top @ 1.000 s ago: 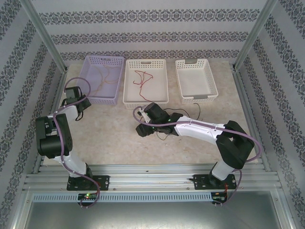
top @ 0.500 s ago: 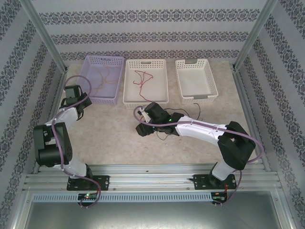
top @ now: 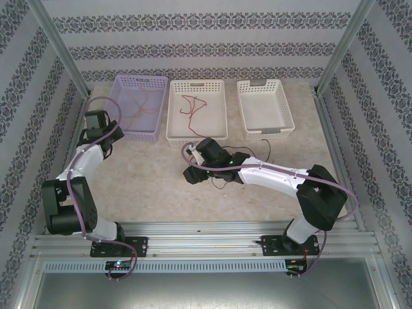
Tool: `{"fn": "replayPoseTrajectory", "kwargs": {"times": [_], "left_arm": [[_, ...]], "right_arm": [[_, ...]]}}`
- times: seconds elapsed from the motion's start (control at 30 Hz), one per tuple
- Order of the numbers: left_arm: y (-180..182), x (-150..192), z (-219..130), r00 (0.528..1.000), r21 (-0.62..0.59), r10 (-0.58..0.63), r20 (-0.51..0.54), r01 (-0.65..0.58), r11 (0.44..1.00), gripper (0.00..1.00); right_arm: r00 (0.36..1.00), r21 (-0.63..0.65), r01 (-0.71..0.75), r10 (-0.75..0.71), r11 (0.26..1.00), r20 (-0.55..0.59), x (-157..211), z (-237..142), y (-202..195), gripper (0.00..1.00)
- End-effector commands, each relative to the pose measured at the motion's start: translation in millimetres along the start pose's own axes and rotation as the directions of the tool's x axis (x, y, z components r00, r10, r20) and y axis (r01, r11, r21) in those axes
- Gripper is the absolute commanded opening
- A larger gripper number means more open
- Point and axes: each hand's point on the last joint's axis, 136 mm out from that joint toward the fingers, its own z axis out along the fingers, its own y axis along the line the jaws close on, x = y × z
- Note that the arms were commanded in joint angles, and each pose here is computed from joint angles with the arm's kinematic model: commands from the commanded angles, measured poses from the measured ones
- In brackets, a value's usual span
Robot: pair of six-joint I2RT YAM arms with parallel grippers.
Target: Untangle the cables
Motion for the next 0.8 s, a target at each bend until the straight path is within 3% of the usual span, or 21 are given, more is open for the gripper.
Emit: {"fn": "replayPoseTrajectory", "kwargs": {"times": [0.0, 0.33, 0.77], "left_arm": [[-8, 6, 2, 0.995, -0.02, -0.043, -0.095, 0.041, 0.999, 0.0], [-4, 14, 27, 0.958, -0.163, -0.097, -0.271, 0.054, 0.985, 0.0], [8, 16, 76, 0.942, -0.272, -0.048, -0.332, -0.047, 0.961, 0.0]], "right_arm": [[1.0, -0.029, 0.007, -0.006, 1.0, 0.023, -3, -7, 9, 0.63], [1.0, -0.027, 0.008, -0.007, 1.0, 0.019, -1, -7, 9, 0.63], [1.0, -0.043, 0.004, -0.004, 0.999, 0.008, 3, -5, 11, 0.63]]}}
